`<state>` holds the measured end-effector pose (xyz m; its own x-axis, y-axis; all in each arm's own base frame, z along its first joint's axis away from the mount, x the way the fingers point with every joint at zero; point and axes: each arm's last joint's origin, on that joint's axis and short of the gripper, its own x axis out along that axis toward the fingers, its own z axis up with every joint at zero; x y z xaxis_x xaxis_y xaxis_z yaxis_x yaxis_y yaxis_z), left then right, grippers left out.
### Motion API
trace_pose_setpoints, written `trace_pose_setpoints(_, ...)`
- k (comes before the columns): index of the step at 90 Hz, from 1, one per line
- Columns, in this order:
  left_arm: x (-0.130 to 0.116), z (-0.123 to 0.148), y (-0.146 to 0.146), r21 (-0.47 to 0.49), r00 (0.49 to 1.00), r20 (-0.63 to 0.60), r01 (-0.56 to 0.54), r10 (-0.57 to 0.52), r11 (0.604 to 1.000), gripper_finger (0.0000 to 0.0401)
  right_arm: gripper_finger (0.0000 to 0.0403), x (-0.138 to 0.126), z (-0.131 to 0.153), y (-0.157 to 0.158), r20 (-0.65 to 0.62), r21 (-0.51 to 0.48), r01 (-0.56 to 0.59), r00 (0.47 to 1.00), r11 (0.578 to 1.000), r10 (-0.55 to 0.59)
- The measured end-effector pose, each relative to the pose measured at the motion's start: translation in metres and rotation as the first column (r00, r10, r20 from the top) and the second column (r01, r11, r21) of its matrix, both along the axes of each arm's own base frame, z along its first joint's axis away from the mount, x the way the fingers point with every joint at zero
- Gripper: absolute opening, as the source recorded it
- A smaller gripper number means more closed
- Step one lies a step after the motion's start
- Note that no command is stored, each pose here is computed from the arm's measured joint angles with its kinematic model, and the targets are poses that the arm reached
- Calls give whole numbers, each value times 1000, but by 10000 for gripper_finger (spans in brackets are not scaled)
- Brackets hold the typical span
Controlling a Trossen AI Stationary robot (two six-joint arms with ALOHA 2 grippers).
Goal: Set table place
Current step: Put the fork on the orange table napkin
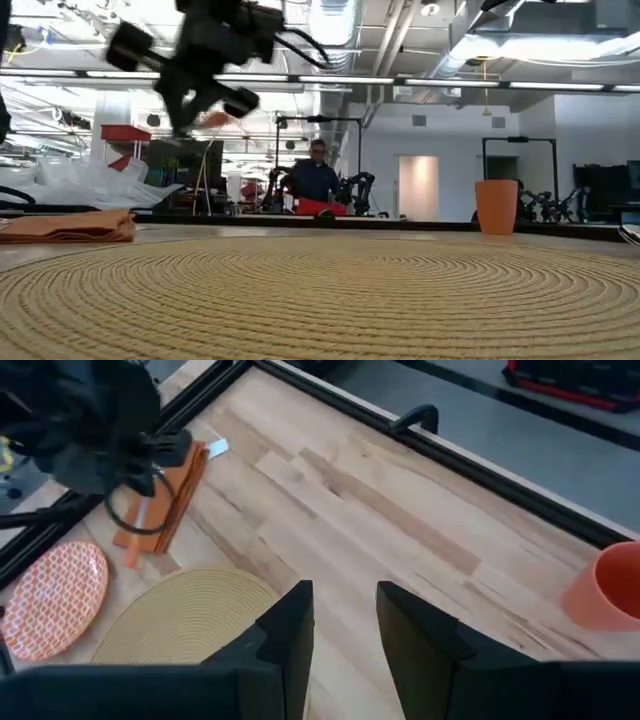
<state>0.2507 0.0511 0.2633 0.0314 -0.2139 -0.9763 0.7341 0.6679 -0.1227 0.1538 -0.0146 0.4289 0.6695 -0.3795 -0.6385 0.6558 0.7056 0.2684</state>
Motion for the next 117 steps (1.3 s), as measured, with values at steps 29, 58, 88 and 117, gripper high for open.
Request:
trace_pose_setpoints(29, -81, -35, -19, 0, 999, 4, 48, -48, 999, 0, 102, 4, 4, 3, 70, 26, 10, 997, 1000, -12)
trace_pose_setpoints(58, -94, -77, -12, 53, 993, 30, 110, -111, 993, 0, 102, 8, 8, 3, 134, 51, 31, 990, 998, -37)
trace_pose_setpoints(88, -103, -84, 6, 72, 994, 26, 107, -109, 992, 0, 102, 10, 10, 3, 174, 64, 37, 984, 997, -48)
trace_pose_setpoints(117, -107, -90, 21, 44, 993, -9, 121, -121, 992, 0, 102, 9, 10, 3, 176, 70, 41, 983, 997, -53)
